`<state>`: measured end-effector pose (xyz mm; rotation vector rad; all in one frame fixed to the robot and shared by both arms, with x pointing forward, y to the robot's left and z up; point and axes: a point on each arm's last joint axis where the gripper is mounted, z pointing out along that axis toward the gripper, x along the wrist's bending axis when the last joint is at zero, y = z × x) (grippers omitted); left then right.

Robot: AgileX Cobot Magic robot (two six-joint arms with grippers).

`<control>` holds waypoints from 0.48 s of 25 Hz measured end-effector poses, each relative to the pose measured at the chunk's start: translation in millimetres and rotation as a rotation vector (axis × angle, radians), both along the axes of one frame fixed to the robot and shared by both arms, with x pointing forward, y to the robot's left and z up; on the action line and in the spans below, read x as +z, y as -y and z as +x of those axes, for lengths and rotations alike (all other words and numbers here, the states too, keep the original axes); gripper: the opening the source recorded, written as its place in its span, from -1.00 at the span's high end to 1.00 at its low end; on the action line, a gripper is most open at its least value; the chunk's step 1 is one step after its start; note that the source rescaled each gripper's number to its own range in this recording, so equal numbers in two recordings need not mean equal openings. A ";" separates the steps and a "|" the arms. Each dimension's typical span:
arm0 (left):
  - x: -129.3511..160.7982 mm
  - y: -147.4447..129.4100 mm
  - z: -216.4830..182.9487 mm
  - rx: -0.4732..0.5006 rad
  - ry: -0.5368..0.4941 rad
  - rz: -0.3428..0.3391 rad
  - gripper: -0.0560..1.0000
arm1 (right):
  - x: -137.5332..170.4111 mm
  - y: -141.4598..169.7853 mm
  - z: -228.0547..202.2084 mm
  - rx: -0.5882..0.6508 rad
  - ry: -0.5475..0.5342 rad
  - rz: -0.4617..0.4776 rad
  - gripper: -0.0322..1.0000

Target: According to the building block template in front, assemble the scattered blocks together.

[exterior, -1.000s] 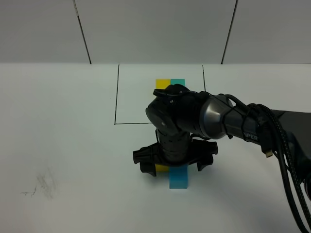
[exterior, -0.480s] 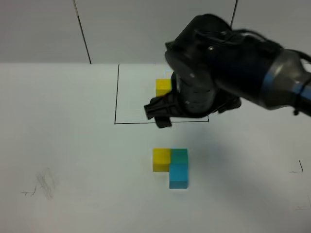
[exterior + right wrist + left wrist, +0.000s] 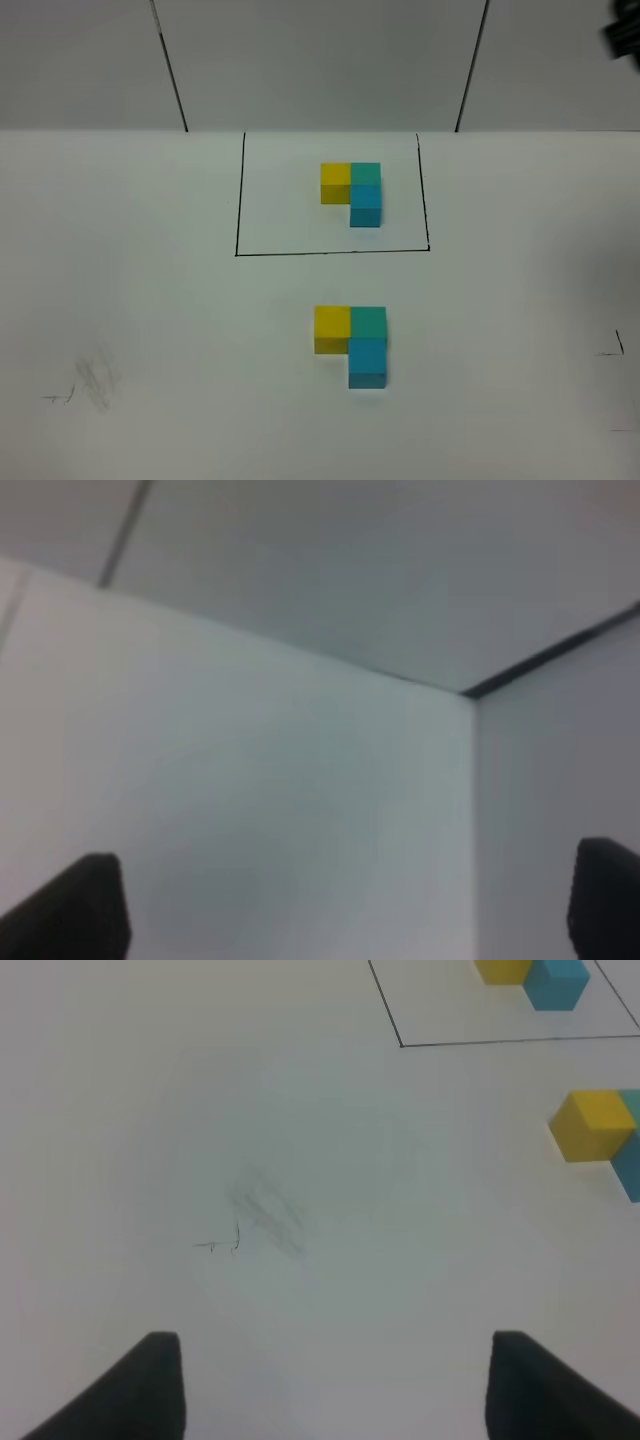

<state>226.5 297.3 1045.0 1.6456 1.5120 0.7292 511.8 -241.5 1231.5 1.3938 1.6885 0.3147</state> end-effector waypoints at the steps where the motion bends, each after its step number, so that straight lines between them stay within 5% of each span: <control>1: 0.0 0.0 0.0 0.000 0.000 0.000 0.15 | 8.3 19.1 -10.1 -0.003 -0.008 -0.001 -0.68; 6: 0.0 0.0 0.0 0.000 0.000 0.000 0.15 | 36.2 92.3 -70.4 -0.030 -0.015 0.015 -0.68; 12: 0.0 0.0 0.0 0.000 0.000 0.000 0.15 | 36.0 88.8 -171.5 -0.002 0.108 0.031 -0.68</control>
